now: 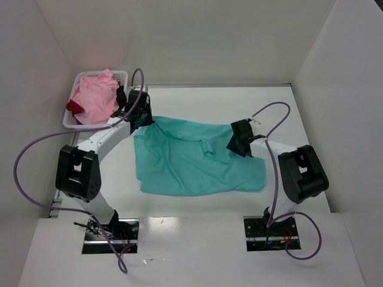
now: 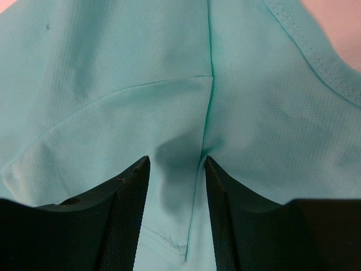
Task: Fold and stack the t-shirts
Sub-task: Flatten out the tshirt
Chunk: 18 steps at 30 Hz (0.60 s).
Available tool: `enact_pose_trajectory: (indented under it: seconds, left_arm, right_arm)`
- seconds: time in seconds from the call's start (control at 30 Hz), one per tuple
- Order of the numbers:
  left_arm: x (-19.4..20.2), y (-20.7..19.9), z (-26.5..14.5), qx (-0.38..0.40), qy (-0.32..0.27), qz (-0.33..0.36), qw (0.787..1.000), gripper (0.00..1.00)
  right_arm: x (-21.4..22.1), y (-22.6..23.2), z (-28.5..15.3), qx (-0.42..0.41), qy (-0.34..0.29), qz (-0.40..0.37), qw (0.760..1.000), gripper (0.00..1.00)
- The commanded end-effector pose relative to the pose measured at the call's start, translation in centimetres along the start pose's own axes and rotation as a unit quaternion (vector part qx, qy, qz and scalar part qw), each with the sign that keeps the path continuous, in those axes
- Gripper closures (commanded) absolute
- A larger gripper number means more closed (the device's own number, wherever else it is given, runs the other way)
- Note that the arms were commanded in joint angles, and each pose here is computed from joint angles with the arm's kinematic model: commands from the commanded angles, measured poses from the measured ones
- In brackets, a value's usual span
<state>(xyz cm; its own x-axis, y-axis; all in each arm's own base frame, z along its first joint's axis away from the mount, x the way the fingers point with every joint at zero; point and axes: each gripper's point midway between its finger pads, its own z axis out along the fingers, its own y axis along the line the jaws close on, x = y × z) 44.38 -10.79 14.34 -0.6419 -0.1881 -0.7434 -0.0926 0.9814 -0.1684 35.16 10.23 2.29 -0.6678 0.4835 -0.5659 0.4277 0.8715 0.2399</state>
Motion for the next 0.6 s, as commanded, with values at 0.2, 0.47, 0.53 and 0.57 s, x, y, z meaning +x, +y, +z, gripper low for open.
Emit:
enact_pose_trajectory:
  seconds: [0.2,0.47,0.53,0.57]
  left_arm:
    - [-2.2,-0.7,-0.9,0.020,-0.033,0.004,0.999,1.00]
    - [-2.2,-0.7,-0.9,0.020,-0.033,0.004,0.999,1.00]
    - [-2.2,-0.7,-0.9,0.020,-0.033,0.004,0.999,1.00]
    - [-2.2,-0.7,-0.9,0.020,-0.033,0.004,0.999,1.00]
  right_arm:
    - [-2.6,2.5,0.0,-0.041,-0.031,0.030,0.998,0.50]
    - [-2.8,2.3,0.3,-0.033,-0.039,0.026,0.998,0.50]
    - [-2.6,2.2,0.6,-0.028,-0.034,0.024,0.999,0.50]
    - [-2.7,2.3,0.7,-0.028,-0.034,0.024,0.999,0.50]
